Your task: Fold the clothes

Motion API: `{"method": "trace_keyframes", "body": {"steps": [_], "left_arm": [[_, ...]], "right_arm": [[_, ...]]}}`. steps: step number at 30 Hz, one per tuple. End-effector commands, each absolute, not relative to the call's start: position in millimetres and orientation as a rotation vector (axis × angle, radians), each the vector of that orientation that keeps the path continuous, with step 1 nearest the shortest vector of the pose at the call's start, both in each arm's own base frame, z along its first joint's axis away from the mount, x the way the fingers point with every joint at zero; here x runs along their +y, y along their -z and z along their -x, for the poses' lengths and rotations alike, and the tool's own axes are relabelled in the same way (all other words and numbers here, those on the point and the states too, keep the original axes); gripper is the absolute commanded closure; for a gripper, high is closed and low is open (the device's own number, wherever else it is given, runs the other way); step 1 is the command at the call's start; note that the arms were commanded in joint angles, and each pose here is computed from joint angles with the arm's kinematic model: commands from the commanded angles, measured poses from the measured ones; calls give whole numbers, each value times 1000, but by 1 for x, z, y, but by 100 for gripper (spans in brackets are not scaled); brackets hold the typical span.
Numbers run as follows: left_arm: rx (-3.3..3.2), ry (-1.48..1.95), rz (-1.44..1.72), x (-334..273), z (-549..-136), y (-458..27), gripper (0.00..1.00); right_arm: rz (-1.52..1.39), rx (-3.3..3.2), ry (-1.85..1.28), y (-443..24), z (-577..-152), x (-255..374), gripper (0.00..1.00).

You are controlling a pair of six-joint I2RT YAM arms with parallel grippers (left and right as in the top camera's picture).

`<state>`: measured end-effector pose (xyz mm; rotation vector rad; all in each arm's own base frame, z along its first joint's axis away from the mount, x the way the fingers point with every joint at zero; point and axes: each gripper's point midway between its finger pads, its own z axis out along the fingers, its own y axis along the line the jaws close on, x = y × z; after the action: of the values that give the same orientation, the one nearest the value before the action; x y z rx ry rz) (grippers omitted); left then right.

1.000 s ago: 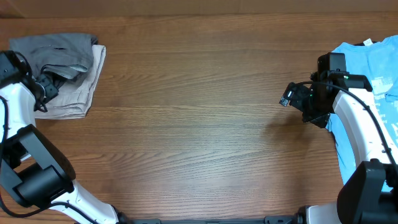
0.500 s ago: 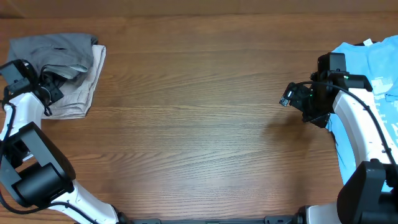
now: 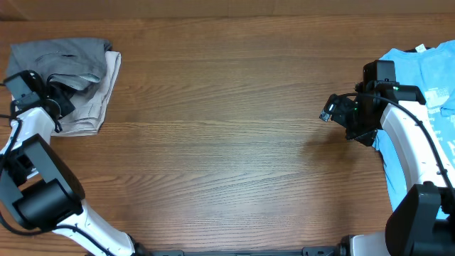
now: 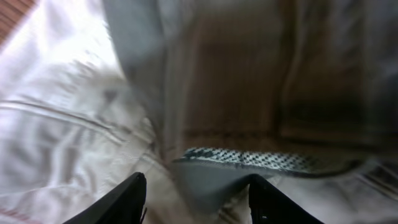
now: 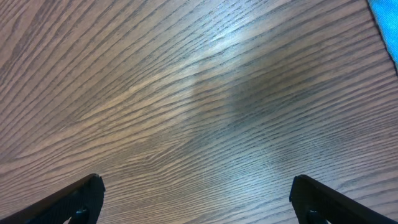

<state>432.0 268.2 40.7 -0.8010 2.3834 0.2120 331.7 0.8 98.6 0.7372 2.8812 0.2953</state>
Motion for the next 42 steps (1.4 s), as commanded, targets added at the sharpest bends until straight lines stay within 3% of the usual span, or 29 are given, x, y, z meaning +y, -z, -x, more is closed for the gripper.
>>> {"method": "trace_keyframes", "body": {"steps": [1, 5, 10, 22, 33, 42], "left_arm": [[2407, -209, 740, 262, -438, -29, 43], [2385, -214, 734, 264, -442, -33, 45], [2370, -219, 730, 266, -444, -35, 56], [2389, -213, 737, 267, -446, -11, 51], [2342, -226, 724, 273, -454, -28, 93], [2222, -450, 780, 299, -441, -93, 96]], "right_arm": [[-730, 2867, -282, -102, -335, -2, 0], [-729, 2866, -283, -102, -335, -1, 0], [-729, 2866, -283, -102, -335, -1, 0], [-730, 2867, -283, -102, -335, -1, 0], [-730, 2867, -283, -102, -335, -1, 0], [-730, 2867, -283, -102, -335, -1, 0]]}}
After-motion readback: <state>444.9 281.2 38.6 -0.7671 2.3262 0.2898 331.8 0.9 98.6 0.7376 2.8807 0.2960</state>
